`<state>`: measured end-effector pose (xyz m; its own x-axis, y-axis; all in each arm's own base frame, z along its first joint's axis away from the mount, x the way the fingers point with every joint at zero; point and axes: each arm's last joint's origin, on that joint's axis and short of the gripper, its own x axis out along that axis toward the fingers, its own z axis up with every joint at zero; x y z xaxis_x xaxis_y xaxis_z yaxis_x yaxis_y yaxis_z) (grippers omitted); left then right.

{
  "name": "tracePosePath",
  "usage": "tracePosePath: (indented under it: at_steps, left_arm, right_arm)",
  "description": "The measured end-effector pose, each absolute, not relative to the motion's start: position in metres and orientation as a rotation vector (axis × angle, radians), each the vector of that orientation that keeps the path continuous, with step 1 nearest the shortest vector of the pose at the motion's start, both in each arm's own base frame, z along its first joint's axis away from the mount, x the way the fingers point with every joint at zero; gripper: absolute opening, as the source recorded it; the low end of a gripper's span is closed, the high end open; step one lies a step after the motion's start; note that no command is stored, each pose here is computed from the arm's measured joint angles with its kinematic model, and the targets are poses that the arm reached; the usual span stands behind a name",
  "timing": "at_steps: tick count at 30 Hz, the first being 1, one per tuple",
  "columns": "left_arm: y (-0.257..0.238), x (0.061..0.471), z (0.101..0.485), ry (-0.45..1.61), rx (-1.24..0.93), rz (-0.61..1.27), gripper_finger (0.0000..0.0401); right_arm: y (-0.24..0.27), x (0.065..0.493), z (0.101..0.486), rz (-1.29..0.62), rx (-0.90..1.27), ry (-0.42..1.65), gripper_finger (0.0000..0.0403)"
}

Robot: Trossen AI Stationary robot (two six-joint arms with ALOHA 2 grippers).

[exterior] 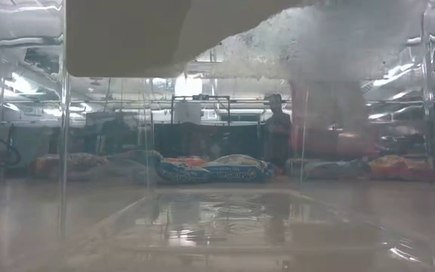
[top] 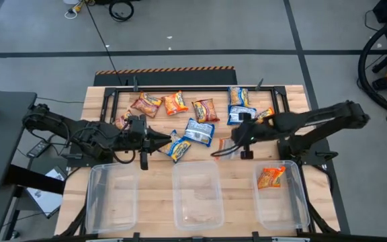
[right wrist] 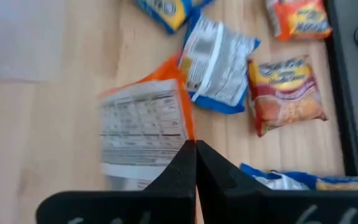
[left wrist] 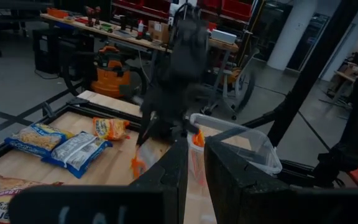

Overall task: Sort Maruchan noodles
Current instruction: Put the bottom center orange noodle pack into the right transparent bin

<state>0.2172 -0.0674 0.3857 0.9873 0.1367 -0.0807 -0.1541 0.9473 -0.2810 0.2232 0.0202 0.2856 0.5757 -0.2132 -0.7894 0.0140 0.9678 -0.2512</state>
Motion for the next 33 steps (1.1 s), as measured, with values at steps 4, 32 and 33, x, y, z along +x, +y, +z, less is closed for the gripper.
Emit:
tracePosePath:
  at_steps: [4, 32, 33]
  left_arm:
    - [-0.067, 0.217, 0.386, 0.053, -0.294, 0.147, 0.0057]
    - [-0.067, 0.22, 0.391, -0.009, -0.318, 0.179, 0.0057]
    - [-0.068, 0.22, 0.391, -0.012, -0.32, 0.178, 0.0057]
  right_arm:
    - [0.023, 0.209, 0.331, -0.068, -0.103, 0.899, 0.0003]
    - [0.063, 0.08, 0.399, 0.258, 0.542, 1.147, 0.0003]
    - [0.067, 0.082, 0.393, 0.27, 0.549, 1.17, 0.0003]
